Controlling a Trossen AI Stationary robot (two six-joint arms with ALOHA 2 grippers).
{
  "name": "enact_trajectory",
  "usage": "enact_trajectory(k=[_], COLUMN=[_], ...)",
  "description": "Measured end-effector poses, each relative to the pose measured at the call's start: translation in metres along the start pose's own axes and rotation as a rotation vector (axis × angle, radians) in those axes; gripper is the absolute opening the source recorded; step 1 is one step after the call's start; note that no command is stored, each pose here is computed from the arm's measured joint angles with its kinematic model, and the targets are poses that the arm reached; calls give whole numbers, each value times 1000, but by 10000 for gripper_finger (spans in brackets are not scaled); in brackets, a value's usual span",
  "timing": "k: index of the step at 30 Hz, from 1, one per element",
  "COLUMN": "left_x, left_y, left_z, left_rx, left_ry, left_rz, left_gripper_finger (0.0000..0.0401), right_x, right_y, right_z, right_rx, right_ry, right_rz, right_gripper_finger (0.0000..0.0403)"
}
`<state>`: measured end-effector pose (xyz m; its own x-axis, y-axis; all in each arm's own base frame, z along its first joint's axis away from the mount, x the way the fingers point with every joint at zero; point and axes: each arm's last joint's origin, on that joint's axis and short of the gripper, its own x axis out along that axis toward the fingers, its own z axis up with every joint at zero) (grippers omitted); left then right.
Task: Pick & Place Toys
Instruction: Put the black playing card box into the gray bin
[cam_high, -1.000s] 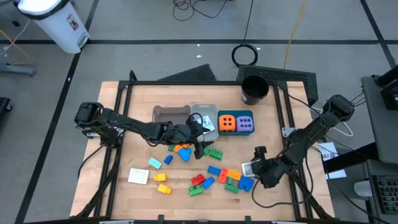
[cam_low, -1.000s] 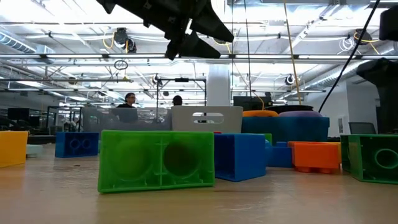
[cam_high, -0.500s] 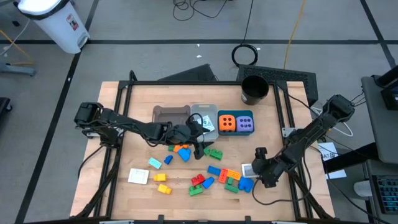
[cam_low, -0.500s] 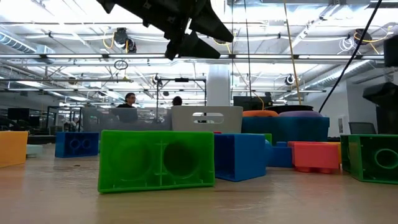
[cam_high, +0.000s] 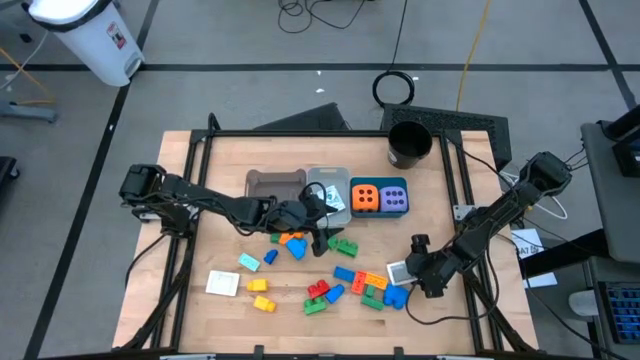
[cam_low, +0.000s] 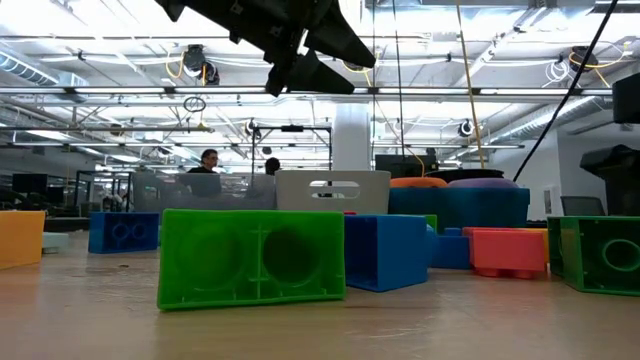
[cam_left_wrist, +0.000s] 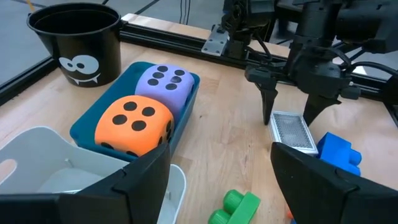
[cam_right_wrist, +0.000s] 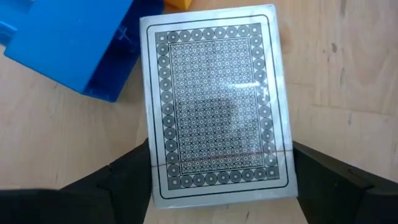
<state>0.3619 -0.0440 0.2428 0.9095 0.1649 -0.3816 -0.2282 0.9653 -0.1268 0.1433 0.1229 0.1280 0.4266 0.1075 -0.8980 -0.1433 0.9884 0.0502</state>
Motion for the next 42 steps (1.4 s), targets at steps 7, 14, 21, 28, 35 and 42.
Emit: enact_trajectory(k=[7,14,21,28,35,42], left_x=[0,0,14,28,30,31], left_y=[0,-1,-7,-10,-12,-12], left_z=[0,3,3,-3,-2,-3], left_rx=[-15,-91,-158,-236,-246,-242], left_ry=[-4,-28,-127,-173,-199,-175], left_rz=[-2,-10,-75,-107,-126,-145], left_gripper_finger=[285,285,285,285,285,285], right_x=[-9,-32,-47,-47,-34,-31], right_y=[-1,0,-4,-15,-29,-34], right_z=[1,18,38,59,78,95], right_rx=[-31,-66,-232,-324,-354,-341], right_ry=[-33,-181,-448,-529,-502,-568], right_rz=[26,-11,-369,-753,-841,-893], right_gripper_finger=[306,306,306,308,309,306])
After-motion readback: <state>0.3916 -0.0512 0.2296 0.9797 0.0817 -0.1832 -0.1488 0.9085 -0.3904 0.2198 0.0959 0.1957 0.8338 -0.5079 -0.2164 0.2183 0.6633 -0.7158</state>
